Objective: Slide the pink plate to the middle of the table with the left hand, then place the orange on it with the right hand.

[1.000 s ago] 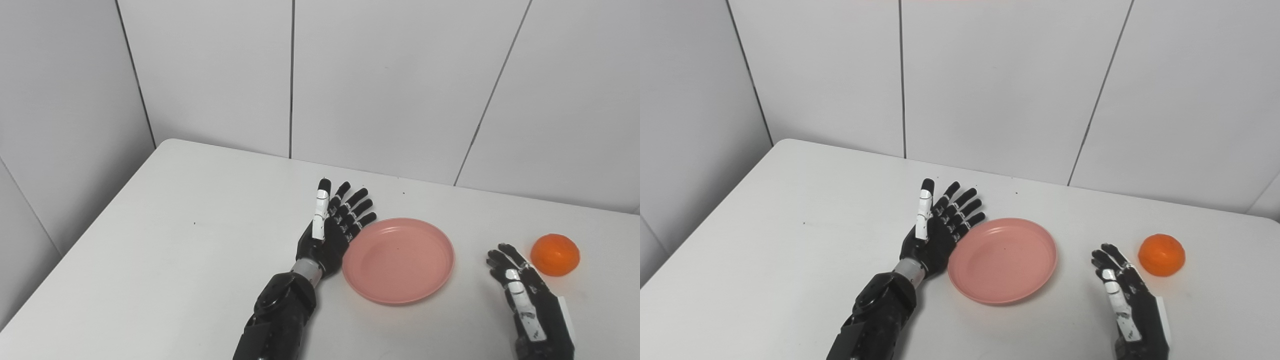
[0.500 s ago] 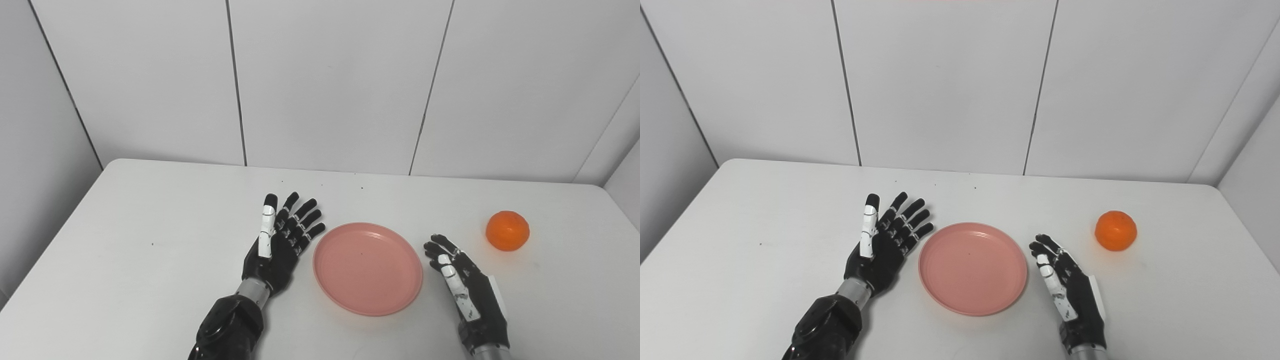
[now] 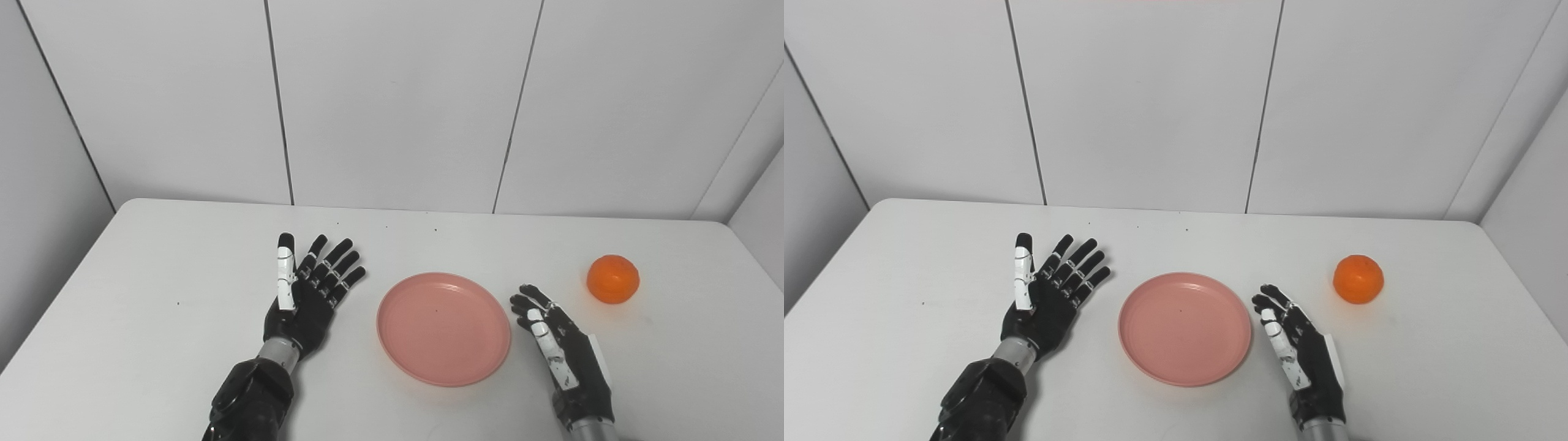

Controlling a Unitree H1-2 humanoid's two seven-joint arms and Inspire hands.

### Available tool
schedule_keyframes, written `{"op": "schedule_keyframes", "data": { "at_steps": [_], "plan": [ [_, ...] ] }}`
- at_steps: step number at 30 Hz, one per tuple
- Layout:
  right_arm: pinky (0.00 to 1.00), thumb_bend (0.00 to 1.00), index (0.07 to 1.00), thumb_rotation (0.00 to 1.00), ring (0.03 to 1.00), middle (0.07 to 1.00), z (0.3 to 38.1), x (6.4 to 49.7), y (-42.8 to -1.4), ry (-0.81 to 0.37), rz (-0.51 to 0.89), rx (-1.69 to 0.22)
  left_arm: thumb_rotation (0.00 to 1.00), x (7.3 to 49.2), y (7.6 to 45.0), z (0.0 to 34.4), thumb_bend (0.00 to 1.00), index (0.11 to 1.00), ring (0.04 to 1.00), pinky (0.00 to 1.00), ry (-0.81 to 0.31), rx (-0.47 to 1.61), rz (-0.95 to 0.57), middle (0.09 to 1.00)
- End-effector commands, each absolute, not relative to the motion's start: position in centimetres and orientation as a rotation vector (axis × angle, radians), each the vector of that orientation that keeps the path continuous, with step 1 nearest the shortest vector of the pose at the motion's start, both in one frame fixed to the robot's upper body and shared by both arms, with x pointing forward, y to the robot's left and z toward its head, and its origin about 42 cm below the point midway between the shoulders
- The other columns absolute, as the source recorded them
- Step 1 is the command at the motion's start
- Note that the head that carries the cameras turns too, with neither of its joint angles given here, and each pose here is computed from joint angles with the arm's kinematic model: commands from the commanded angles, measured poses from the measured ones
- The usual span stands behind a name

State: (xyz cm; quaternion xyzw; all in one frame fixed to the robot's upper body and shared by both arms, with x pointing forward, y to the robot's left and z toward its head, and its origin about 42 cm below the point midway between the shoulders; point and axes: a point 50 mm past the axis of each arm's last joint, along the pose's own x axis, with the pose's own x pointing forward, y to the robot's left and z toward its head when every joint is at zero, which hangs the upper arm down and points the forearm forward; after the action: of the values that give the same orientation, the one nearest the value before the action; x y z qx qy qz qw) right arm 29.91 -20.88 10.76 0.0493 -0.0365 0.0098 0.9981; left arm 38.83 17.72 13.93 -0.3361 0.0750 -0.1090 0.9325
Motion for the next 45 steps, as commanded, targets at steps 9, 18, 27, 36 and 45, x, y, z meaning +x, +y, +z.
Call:
{"op": "schedule_keyframes", "data": {
  "at_steps": [9, 18, 27, 36, 45],
  "plan": [
    [0.86, 0.60, 0.774, 0.66, 0.809, 0.758, 7.8, 28.4, -19.3, 0.021, 0.002, 0.153, 0.84, 39.1, 18.1, 12.4, 0.69, 1.000, 0.873, 0.83, 0.213, -0.654, -0.187, 0.863],
    [0.86, 0.59, 0.764, 0.63, 0.805, 0.750, 7.7, 28.2, -19.3, 0.015, -0.017, 0.175, 0.80, 39.1, 16.4, 11.2, 0.68, 1.000, 0.891, 0.84, 0.109, -0.462, -0.242, 0.875],
    [0.83, 0.59, 0.746, 0.57, 0.780, 0.726, 7.7, 28.1, -19.2, -0.030, -0.050, 0.198, 0.75, 38.3, 14.3, 10.0, 0.60, 1.000, 0.871, 0.85, -0.093, -0.030, -0.389, 0.900],
    [0.80, 0.60, 0.738, 0.59, 0.764, 0.717, 9.2, 27.9, -19.2, -0.134, -0.091, 0.199, 0.79, 37.9, 13.9, 9.1, 0.59, 1.000, 0.876, 0.83, -0.090, 0.011, -0.425, 0.910],
    [0.80, 0.62, 0.723, 0.60, 0.757, 0.710, 12.3, 28.8, -18.8, -0.244, -0.124, 0.179, 0.83, 38.4, 14.5, 8.7, 0.57, 1.000, 0.874, 0.82, -0.052, 0.032, -0.425, 0.916]
  ]
}}
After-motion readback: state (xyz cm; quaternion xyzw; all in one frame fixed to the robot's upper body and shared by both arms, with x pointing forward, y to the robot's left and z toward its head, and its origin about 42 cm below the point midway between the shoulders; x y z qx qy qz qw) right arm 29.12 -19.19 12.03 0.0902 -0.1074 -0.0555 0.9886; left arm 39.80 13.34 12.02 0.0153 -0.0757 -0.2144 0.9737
